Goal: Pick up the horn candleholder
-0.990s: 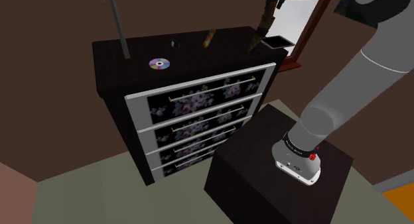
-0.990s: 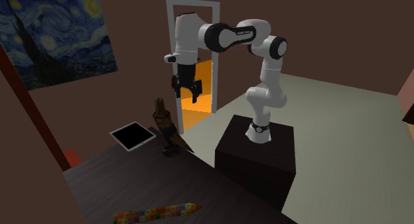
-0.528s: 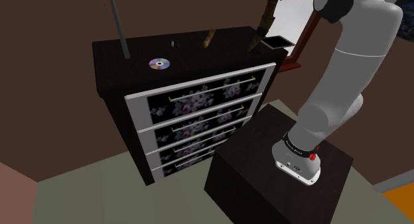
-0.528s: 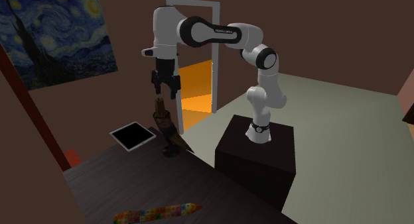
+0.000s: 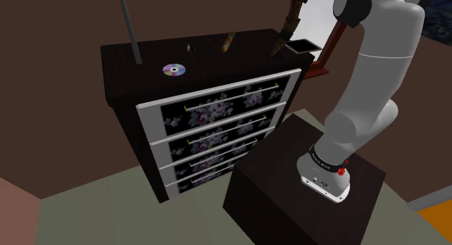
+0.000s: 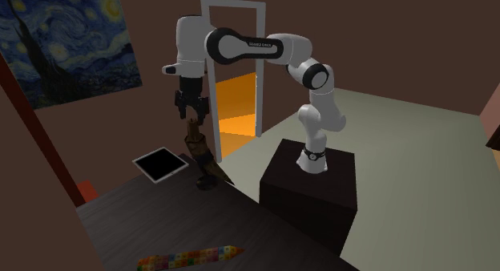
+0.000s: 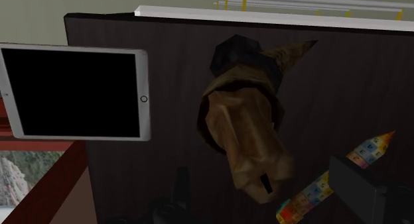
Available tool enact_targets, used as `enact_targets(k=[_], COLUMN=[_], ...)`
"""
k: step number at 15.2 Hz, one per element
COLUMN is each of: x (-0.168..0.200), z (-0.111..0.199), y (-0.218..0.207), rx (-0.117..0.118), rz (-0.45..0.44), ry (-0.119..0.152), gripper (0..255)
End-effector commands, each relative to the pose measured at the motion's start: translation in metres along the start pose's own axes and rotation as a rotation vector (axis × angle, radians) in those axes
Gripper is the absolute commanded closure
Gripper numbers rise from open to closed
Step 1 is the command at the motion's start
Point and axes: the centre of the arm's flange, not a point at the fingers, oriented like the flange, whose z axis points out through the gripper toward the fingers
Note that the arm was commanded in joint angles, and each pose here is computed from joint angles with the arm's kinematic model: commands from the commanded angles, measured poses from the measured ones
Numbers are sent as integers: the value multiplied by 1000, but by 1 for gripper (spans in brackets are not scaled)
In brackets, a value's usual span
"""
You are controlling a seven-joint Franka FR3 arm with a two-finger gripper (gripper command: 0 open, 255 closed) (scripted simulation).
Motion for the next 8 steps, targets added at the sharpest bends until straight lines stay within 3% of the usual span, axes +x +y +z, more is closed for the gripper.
enact_targets(k=[1, 3, 4, 8], x=[-2, -3, -2, -3], z=[10, 13, 13, 13], y=[-1, -1, 0, 0], rx=[0, 0, 0, 0], rz=[0, 0, 0, 0], ry=[0, 0, 0, 0], gripper=[0, 0, 255, 255])
